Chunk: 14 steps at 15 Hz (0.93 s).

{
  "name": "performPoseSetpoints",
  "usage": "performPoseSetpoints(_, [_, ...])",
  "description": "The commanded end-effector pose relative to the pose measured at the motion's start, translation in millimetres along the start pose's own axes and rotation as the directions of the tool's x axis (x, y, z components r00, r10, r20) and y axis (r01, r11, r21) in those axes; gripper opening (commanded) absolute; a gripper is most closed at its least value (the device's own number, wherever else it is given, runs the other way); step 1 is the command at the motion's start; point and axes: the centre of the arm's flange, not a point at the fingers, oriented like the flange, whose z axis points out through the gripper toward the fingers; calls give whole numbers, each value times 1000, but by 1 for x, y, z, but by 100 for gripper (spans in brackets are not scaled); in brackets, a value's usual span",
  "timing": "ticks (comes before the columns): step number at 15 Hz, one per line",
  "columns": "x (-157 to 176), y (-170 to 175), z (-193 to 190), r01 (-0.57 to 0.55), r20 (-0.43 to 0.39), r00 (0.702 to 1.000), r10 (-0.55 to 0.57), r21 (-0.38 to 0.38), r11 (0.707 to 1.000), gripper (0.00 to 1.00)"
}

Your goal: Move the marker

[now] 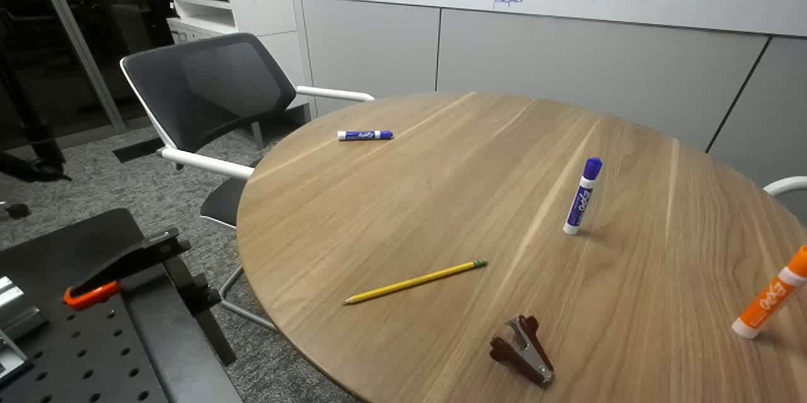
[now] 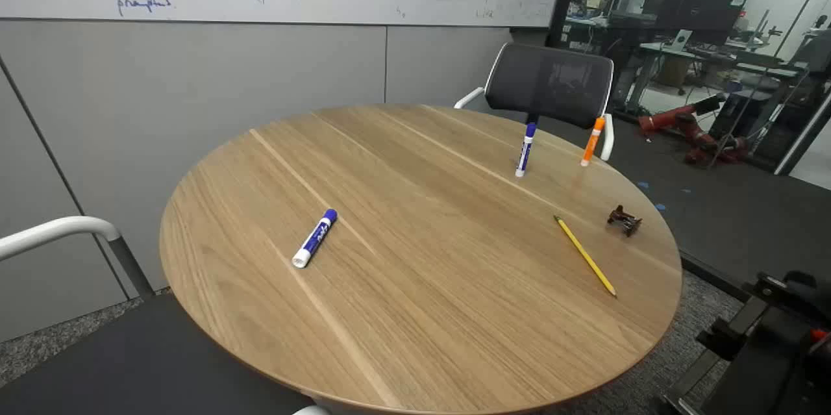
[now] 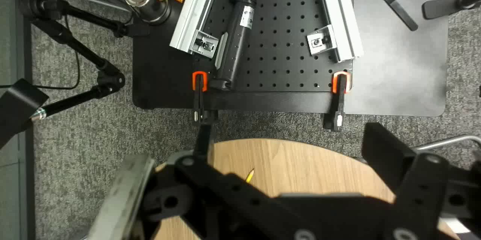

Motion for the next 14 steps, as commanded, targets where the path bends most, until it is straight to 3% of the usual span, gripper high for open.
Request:
performPoseSetpoints(1, [0, 0, -1, 0, -1, 1000, 0, 0, 1000, 100])
performPoseSetpoints(3, [10, 0, 1, -8, -12, 1000, 8, 8, 1000, 100])
performPoseSetpoints(6, [80, 20, -1, -62, -66, 996, 67, 70, 996, 100])
performPoseSetpoints(10, [157, 75, 8, -149, -140, 974, 180, 203, 968, 100])
performPoseSetpoints(14, [240, 134, 30, -236, -206, 932, 299, 282, 930, 100])
